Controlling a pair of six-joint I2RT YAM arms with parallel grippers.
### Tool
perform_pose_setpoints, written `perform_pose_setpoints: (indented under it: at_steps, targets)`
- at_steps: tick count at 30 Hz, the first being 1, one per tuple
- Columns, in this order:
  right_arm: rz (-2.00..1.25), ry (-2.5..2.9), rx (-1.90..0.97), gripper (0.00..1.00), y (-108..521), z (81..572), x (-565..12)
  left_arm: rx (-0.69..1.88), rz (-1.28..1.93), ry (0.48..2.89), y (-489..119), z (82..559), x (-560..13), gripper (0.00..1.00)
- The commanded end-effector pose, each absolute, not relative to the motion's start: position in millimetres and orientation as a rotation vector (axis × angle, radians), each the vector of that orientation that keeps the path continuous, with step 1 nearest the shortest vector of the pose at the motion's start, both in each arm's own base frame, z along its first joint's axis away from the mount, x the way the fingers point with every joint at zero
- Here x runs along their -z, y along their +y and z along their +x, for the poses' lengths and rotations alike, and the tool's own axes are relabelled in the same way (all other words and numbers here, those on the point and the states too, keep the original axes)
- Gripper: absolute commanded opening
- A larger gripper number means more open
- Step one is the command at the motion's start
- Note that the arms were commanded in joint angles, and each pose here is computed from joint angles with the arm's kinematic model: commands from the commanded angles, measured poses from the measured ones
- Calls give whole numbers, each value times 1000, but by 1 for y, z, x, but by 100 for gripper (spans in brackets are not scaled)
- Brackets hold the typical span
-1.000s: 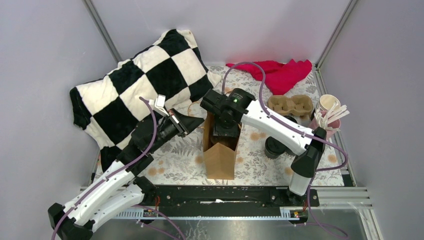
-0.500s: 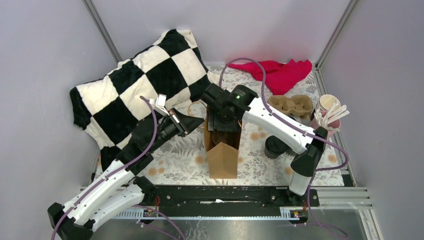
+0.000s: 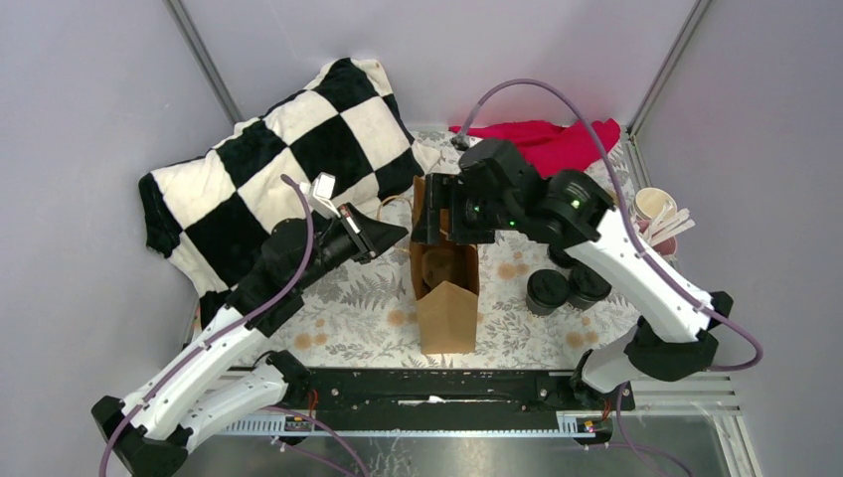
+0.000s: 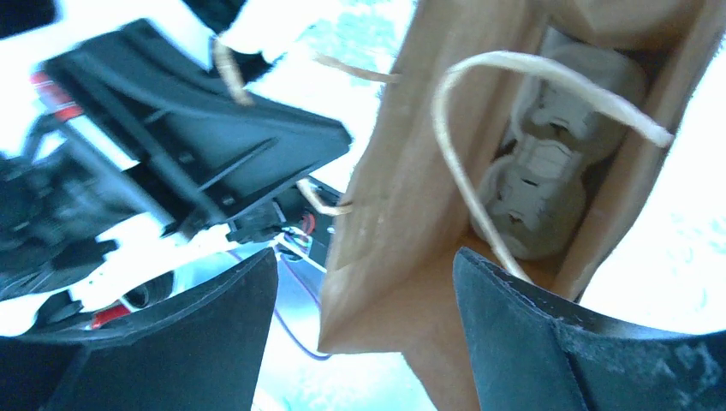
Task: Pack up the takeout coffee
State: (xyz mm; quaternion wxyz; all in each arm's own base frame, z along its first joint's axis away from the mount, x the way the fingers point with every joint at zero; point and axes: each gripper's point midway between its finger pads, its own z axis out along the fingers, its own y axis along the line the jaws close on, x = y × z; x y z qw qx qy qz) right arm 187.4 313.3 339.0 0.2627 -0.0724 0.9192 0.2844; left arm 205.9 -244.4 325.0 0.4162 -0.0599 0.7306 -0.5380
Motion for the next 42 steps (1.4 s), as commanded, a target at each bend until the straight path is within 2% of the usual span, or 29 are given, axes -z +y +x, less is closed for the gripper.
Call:
perform_pose_setpoints:
  at_steps: [1, 5, 7, 11, 15, 20, 23, 26, 29, 30, 32, 37, 40, 42]
  targets:
    - [-306, 2286, -995, 81, 329, 183, -390, 1360, -114, 1797, -247, 207, -348, 0]
    - [-225, 2174, -935, 88, 306, 194, -421, 1334, -112, 1807, -247, 209, -351, 0]
    - [-155, 2181, -797, 93, 288, 207, -409, 1332, -118, 1811, -247, 210, -351, 0]
    - [-94, 2194, -679, 91, 286, 228, -387, 1338, -133, 1812, -247, 211, -350, 0]
    - [-17, 2105, -722, 76, 298, 247, -382, 1338, -138, 1813, -247, 211, -349, 0]
    - [-78, 2098, -699, 70, 317, 261, -354, 1341, -140, 1807, -247, 212, -352, 0]
    - [-60, 2064, -626, 59, 310, 273, -348, 1337, -142, 1804, -246, 212, -353, 0]
    - [-99, 1997, -699, 55, 320, 274, -353, 1335, -142, 1803, -246, 212, -354, 0]
    - [-128, 1941, -788, 36, 329, 271, -361, 1312, -160, 1796, -242, 215, -358, 0]
    - [-130, 1927, -814, 27, 331, 272, -364, 1299, -174, 1797, -240, 217, -359, 0]
    - [-152, 1917, -882, 2, 335, 271, -373, 1271, -206, 1794, -237, 221, -364, 0]
    - [-157, 1845, -1113, 0, 335, 267, -433, 1251, -250, 1750, -233, 231, -403, 0]
    - [-160, 1766, -1207, 0, 325, 251, -490, 1208, -295, 1716, -225, 240, -439, 0]
    - [-116, 1759, -1257, 0, 317, 242, -506, 1182, -323, 1712, -219, 241, -456, 0]
